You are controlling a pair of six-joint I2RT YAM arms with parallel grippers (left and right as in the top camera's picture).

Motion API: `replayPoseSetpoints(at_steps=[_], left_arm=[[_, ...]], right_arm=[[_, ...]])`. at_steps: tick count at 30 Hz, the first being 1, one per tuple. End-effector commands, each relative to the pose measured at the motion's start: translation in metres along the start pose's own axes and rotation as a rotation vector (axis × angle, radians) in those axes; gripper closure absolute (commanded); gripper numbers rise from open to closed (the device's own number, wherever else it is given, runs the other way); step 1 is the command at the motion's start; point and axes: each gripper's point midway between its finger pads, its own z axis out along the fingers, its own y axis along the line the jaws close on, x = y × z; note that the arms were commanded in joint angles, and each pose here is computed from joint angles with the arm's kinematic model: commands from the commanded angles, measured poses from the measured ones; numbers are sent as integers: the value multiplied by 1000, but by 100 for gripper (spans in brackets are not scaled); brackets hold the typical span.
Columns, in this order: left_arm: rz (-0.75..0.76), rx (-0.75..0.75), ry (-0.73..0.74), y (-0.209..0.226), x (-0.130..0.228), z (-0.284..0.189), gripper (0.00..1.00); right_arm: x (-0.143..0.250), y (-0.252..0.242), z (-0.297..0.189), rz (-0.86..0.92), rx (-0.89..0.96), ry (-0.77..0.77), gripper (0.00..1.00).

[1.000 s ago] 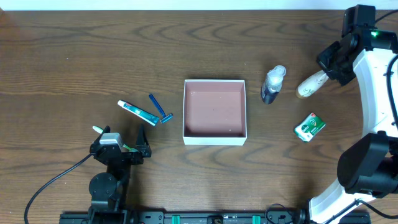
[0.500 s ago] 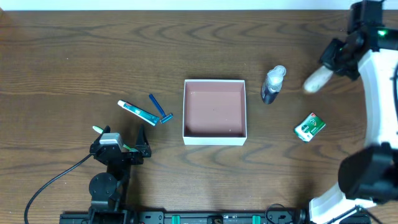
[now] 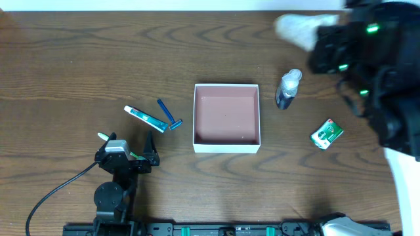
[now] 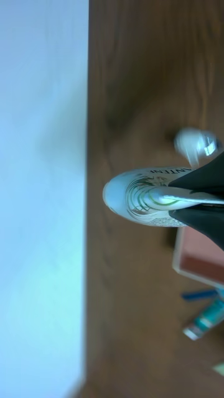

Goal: Pack container
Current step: 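Carry the tube over the box and stand it in the back-left corner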

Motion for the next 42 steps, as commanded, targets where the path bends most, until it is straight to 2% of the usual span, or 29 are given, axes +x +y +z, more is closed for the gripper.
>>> replayPoseSetpoints(at_steps=[1, 8, 14, 28, 42], left_arm=[[15, -40, 45, 9, 16, 1, 2], [15, -40, 45, 9, 16, 1, 2], [15, -40, 45, 9, 16, 1, 2], [15, -40, 45, 9, 16, 1, 2], [15, -40, 45, 9, 16, 1, 2]], right_arm=[[23, 40, 19, -43, -72, 80, 99], [93, 100, 69, -105, -118, 313, 99], [133, 118, 103, -109, -91, 428, 99], [183, 122, 155, -90, -18, 562, 99], [202, 118, 193, 17, 79, 559, 99]])
